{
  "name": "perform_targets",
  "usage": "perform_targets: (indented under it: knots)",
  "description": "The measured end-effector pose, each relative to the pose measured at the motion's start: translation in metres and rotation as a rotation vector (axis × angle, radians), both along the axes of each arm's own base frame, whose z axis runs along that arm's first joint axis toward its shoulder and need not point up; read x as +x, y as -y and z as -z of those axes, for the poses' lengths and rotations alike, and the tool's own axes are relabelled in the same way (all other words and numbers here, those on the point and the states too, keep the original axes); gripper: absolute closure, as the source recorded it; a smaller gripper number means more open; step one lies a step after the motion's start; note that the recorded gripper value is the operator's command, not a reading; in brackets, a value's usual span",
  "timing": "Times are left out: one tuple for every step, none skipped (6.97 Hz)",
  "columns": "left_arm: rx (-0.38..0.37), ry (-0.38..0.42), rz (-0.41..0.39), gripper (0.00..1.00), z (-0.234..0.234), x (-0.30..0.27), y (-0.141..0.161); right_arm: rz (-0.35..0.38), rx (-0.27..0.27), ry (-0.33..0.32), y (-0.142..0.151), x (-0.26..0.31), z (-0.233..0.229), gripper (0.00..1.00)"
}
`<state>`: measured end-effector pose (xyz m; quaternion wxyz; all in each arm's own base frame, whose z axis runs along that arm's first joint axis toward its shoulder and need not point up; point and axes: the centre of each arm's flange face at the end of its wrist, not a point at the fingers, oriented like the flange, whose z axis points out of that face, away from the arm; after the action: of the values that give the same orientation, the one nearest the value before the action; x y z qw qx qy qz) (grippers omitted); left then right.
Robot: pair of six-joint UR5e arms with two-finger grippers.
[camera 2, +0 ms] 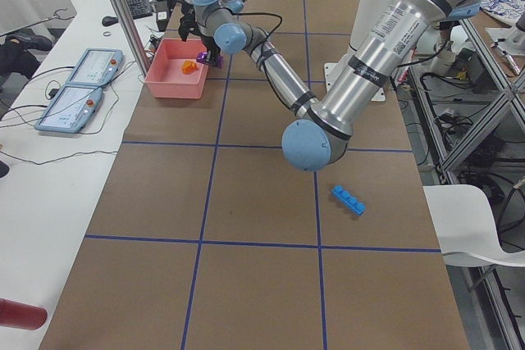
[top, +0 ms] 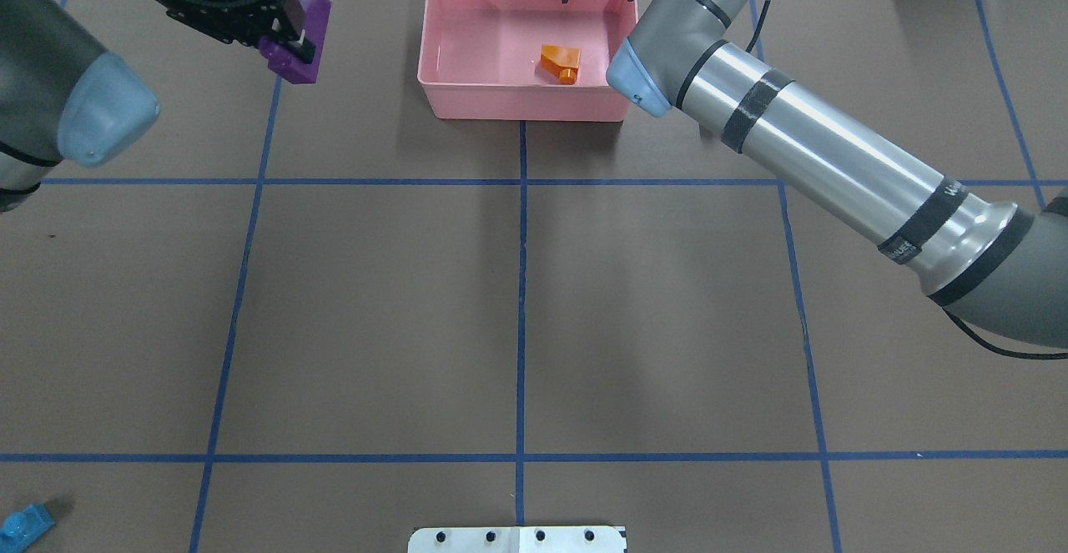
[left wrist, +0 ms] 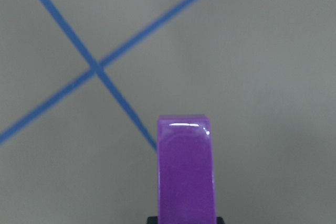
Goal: Put all blocks into box
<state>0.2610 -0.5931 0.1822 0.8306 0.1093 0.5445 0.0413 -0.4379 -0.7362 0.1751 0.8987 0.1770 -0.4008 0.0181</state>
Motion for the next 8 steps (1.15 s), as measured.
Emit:
perform_targets:
  knots:
    - [-0.032,-0.070,0.059,1.00,0.001,0.020,0.021,0.033,-0.003,-0.035,-0.014,0.021,-0.008,0.01]
    - [-0.052,-0.108,0.123,1.00,0.007,0.051,0.038,0.055,0.021,-0.049,-0.031,0.042,-0.040,0.01]
    - [-0.063,-0.115,0.201,1.00,0.022,0.093,0.050,0.069,0.064,-0.046,-0.045,0.062,-0.074,0.01]
    - [-0.071,-0.106,0.278,1.00,0.041,0.137,0.062,0.077,0.099,-0.042,-0.055,0.076,-0.103,0.01]
    - [-0.072,-0.095,0.339,1.00,0.053,0.172,0.080,0.077,0.134,-0.029,-0.062,0.085,-0.129,0.01]
    - [-0.065,-0.087,0.383,1.00,0.054,0.196,0.099,0.075,0.167,-0.012,-0.070,0.091,-0.155,0.01]
    - [-0.058,-0.069,0.422,1.00,0.054,0.217,0.113,0.074,0.187,-0.003,-0.076,0.095,-0.179,0.01]
    - [-0.052,-0.044,0.459,1.00,0.055,0.237,0.119,0.071,0.196,0.001,-0.078,0.096,-0.201,0.01]
